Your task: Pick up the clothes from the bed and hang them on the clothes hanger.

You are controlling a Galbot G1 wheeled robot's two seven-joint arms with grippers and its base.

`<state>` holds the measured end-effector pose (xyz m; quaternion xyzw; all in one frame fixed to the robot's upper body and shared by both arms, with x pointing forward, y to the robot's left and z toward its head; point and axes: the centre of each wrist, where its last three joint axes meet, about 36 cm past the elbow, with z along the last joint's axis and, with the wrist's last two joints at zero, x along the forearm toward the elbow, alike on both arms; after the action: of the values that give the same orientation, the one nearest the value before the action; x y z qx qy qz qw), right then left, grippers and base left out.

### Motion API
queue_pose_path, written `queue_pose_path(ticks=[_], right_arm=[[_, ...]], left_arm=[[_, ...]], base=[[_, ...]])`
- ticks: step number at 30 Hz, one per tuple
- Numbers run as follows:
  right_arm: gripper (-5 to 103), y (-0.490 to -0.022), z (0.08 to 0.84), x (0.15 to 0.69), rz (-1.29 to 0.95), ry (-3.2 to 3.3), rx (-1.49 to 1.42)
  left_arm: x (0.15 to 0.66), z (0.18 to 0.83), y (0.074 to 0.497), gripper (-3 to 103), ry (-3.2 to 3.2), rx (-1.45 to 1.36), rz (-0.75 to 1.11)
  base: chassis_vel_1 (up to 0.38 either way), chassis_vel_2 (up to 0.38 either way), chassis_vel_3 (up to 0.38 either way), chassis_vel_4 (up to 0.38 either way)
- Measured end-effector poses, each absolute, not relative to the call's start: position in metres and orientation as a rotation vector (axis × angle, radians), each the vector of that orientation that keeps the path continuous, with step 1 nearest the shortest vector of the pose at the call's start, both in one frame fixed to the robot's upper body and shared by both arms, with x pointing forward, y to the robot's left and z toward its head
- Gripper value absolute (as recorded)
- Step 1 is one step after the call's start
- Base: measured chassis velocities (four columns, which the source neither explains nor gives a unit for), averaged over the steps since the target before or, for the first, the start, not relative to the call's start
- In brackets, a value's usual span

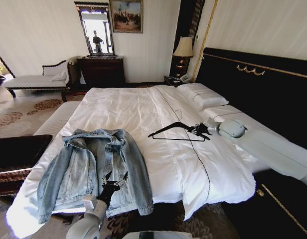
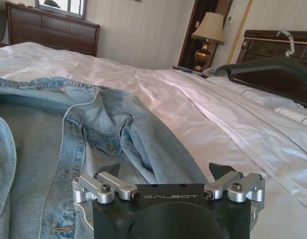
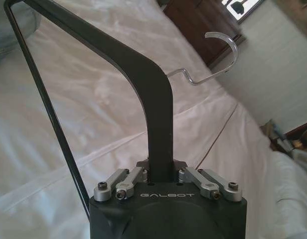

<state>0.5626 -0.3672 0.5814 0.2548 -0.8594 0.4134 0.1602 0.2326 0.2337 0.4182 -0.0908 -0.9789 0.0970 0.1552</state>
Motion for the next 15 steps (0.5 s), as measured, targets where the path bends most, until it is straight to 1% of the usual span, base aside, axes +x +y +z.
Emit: queue_pose_path(ticks=[1, 2, 5, 9, 14, 15], right_arm=[[22, -0.358, 0.581, 0.559, 1.251, -2.489, 0.698], [22, -0.358, 0.581, 0.559, 1.251, -2.489, 0.698], [22, -0.349, 0.573, 0.557, 1.371, -2.489, 0.684], [22, -0.344, 0.564, 0.553, 1.37, -2.495, 0.701], [22, -0.329, 0.538, 0.537, 1.347, -2.512, 0.732], [22, -0.325, 0.521, 0.529, 1.327, -2.519, 0.722]], left_arm=[[0.233, 0.419, 0.236, 100, -2.807, -0.251, 0.277], [0.233, 0.419, 0.236, 100, -2.807, -0.251, 0.277], [0.237, 0.423, 0.24, 100, -2.817, -0.24, 0.272], [0.239, 0.425, 0.242, 100, -2.822, -0.232, 0.274], [0.239, 0.426, 0.245, 100, -2.824, -0.205, 0.276], [0.238, 0.425, 0.246, 100, -2.822, -0.194, 0.28]], base=[[0.0, 0.0, 0.0, 0.0], [0.0, 0.0, 0.0, 0.0], [0.0, 0.0, 0.0, 0.0], [0.0, 0.0, 0.0, 0.0], [0.0, 0.0, 0.0, 0.0], [0.0, 0.0, 0.0, 0.0]])
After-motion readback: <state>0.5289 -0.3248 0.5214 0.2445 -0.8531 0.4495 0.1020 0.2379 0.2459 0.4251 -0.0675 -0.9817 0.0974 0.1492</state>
